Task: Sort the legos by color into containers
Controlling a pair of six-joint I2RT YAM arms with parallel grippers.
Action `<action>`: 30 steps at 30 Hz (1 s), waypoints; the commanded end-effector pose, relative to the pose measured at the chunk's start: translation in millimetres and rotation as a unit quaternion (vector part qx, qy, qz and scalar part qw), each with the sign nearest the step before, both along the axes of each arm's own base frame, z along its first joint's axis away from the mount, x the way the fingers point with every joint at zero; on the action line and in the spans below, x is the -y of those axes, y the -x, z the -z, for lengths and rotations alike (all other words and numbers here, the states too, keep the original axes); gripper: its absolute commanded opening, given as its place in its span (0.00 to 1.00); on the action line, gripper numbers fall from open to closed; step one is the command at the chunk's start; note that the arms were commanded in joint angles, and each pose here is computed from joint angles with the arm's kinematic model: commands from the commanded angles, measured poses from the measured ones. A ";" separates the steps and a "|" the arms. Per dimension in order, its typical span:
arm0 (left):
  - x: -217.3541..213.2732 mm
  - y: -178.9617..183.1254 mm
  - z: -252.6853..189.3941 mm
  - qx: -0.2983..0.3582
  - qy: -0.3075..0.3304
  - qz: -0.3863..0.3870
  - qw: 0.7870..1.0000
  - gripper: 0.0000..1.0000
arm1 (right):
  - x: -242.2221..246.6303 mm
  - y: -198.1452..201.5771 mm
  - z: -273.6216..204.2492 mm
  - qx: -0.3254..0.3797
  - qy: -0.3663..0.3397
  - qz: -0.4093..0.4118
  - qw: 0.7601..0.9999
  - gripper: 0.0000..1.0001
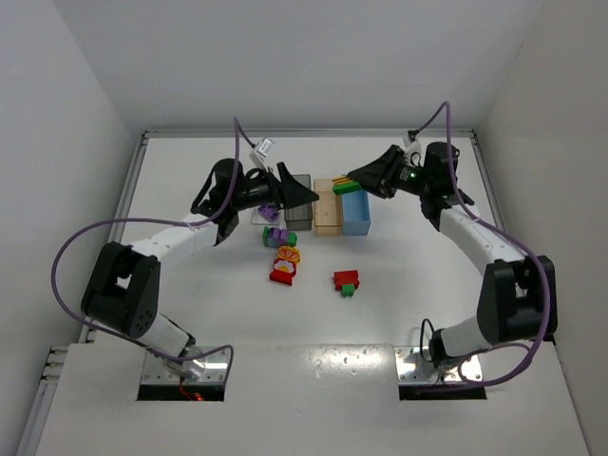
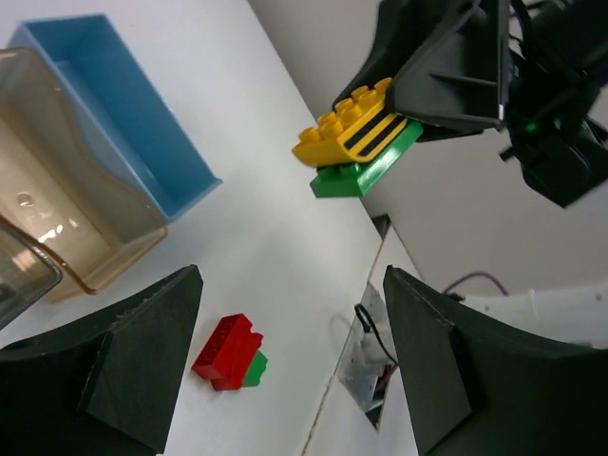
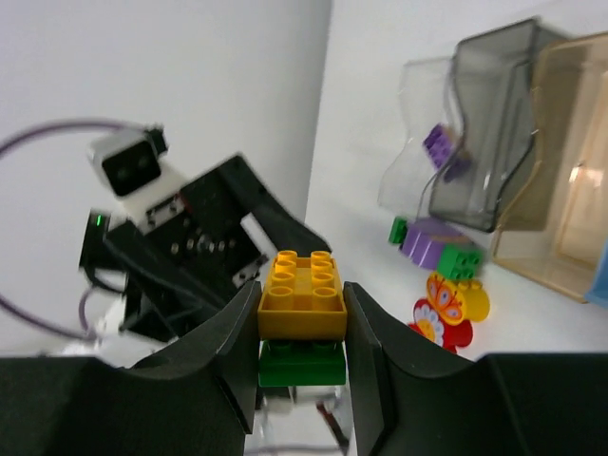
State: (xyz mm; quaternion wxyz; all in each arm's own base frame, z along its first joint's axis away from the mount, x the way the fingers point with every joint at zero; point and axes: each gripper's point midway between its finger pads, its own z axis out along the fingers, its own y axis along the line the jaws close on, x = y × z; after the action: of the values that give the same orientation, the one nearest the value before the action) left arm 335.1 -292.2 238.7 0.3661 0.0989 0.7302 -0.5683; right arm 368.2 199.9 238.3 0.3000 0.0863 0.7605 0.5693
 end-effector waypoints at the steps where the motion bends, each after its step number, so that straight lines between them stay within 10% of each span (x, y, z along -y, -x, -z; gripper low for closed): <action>1: -8.3 -24.7 -32.0 -0.011 0.022 -0.072 0.997 0.83 | 19.1 -28.0 -26.6 -0.025 0.001 0.105 0.994 0.00; 12: 15.3 -52.0 -38.7 -0.158 0.054 -0.151 0.974 0.83 | 27.4 -50.4 -28.6 -0.131 0.001 0.229 0.964 0.00; 30: 57.5 -67.9 -86.4 -0.194 0.148 -0.118 0.963 0.75 | -10.3 -76.7 -38.5 -0.158 -0.032 0.216 0.963 0.00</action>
State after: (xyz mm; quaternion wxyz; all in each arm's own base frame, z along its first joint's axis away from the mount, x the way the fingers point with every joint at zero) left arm 399.6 -346.2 286.7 0.2777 -0.1641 0.7368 -0.5941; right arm 436.5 207.3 256.3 0.2779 0.3456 0.7575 0.4790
